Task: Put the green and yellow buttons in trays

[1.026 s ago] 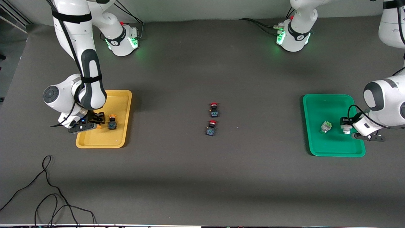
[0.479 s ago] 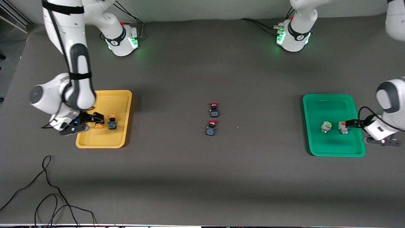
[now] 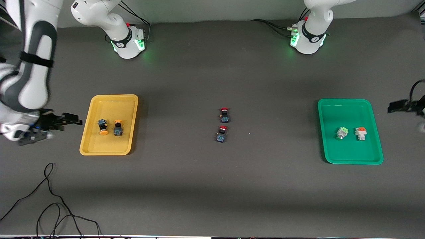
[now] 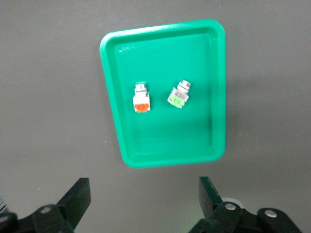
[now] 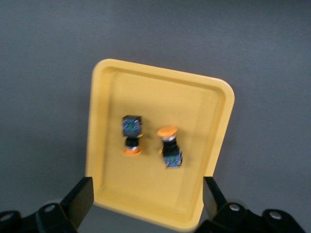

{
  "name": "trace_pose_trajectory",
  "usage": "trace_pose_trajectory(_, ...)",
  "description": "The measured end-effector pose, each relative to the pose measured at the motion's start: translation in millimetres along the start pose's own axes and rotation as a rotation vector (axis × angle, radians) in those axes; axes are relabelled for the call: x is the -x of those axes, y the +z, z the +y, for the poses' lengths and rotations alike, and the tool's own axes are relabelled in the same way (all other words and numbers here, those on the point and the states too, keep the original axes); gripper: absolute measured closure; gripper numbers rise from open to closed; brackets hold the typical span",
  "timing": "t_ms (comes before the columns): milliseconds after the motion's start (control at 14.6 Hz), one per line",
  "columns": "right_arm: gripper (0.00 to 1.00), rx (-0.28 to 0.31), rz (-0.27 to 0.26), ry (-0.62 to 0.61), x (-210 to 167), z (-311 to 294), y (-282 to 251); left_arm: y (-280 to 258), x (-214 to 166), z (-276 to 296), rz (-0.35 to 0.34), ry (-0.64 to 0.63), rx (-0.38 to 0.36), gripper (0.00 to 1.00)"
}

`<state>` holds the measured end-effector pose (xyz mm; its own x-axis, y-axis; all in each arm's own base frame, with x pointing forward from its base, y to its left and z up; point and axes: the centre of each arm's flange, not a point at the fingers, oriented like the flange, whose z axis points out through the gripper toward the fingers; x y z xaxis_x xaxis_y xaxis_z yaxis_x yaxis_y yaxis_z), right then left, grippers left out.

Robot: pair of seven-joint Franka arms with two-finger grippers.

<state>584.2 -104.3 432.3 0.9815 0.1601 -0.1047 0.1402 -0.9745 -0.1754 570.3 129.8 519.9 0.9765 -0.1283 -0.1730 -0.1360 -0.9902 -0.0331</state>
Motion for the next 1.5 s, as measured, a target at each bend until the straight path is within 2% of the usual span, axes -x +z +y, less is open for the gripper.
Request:
trace_pose_trajectory(137, 0.00, 0.028, -0.021, 0.018, -3.8, -23.7, -62.1, -31.7, 19.2, 21.9, 0.008, -0.030, -0.004, 0.00)
trace_pose_trajectory(342, 0.00, 0.069, -0.032, 0.064, 5.6, -59.5, -143.2, -64.7, 27.1, 91.7, -0.007, -0.098, -0.018, 0.00)
trace_pose_trajectory(547, 0.00, 0.110, -0.021, 0.102, 22.4, -72.6, -190.9, -85.5, 23.1, 153.0, 0.021, -0.135, -0.027, 0.00)
trace_pose_trajectory(821, 0.00, 0.135, -0.040, 0.114, 22.1, -75.6, -191.3, -84.9, 17.7, 195.7, 0.026, -0.169, -0.013, 0.00)
trace_pose_trajectory(1231, 0.00, 0.131, -0.075, 0.111, 18.7, -82.1, -182.1, -79.2, 7.4, 172.0, 0.050, -0.210, 0.014, 0.00)
trace_pose_trajectory(1504, 0.00, 0.129, -0.109, 0.106, 17.8, -83.0, -175.7, -83.2, 4.9, 174.6, 0.081, -0.155, 0.023, 0.00)
